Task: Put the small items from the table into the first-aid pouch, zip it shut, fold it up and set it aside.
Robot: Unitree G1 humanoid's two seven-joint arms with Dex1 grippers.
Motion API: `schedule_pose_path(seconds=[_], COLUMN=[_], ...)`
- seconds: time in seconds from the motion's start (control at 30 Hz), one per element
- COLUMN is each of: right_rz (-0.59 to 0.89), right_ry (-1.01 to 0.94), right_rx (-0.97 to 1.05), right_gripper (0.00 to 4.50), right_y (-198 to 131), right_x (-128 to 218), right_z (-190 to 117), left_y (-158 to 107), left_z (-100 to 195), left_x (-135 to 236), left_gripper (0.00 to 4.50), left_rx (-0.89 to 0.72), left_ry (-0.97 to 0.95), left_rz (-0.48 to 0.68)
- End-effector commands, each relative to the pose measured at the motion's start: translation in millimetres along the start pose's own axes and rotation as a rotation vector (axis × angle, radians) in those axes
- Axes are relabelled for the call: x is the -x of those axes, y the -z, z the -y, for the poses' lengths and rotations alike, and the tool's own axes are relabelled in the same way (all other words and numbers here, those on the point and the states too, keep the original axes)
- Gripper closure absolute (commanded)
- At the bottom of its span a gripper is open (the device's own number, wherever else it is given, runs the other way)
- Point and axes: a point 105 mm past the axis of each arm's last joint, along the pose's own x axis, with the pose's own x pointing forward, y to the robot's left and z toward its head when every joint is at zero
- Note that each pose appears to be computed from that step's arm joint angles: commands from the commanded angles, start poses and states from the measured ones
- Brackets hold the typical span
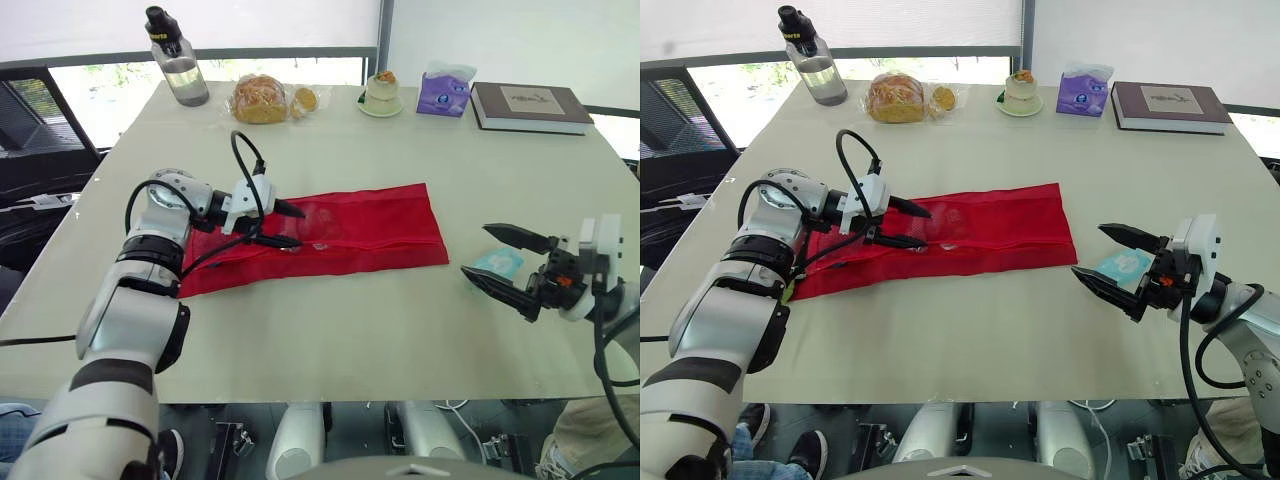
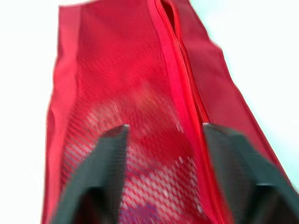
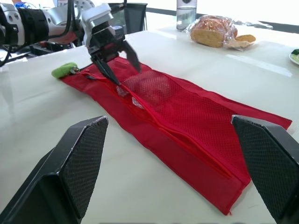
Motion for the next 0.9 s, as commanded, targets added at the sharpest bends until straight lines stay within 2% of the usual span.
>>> schedule_pose_path(seconds=[0.03, 0.07, 0.17, 0.4, 0.67, 0.8, 0.87, 0.9], right_rz=[0.021, 0.021, 0.013, -0.007, -0.023, -0.037, -0.034, -0.031], right_ry=[0.015, 0.025, 0.039, 0.067, 0.100, 0.122, 0.129, 0.130], right_rx=[0.060, 0.064, 0.065, 0.079, 0.096, 0.110, 0.108, 0.108], right_gripper=[0.00, 0.00, 0.00, 0.00, 0.00, 0.00, 0.00, 0.00], right_y=[-13.2, -14.0, -13.8, -15.4, -16.0, -16.5, -17.1, -17.4], right_x=[6.6, 7.9, 11.8, 17.2, 22.4, 30.3, 33.9, 35.1], right_z=[3.3, 4.8, 6.0, 4.0, 1.5, -0.6, -0.9, -1.0], left_y=[-32.9, -38.1, -44.1, -51.8, -39.1, -39.9, -42.6, -43.2], left_z=[-8.4, -9.9, -3.8, -12.3, -17.3, -19.0, -16.7, -14.6], left_x=[-27.2, -39.9, -77.4, -142.6, -160.8, -162.0, -164.8, -166.6], left_gripper=[0.18, 0.04, 0.04, 0.04, 0.04, 0.04, 0.04, 0.27], left_rx=[-0.034, -0.039, -0.083, -0.005, -0.034, -0.084, -0.055, -0.037], left_ry=[-0.033, -0.053, -0.053, -0.148, -0.167, -0.177, -0.171, -0.163], left_rz=[0.144, 0.152, 0.111, 0.070, -0.060, -0.080, -0.048, -0.033])
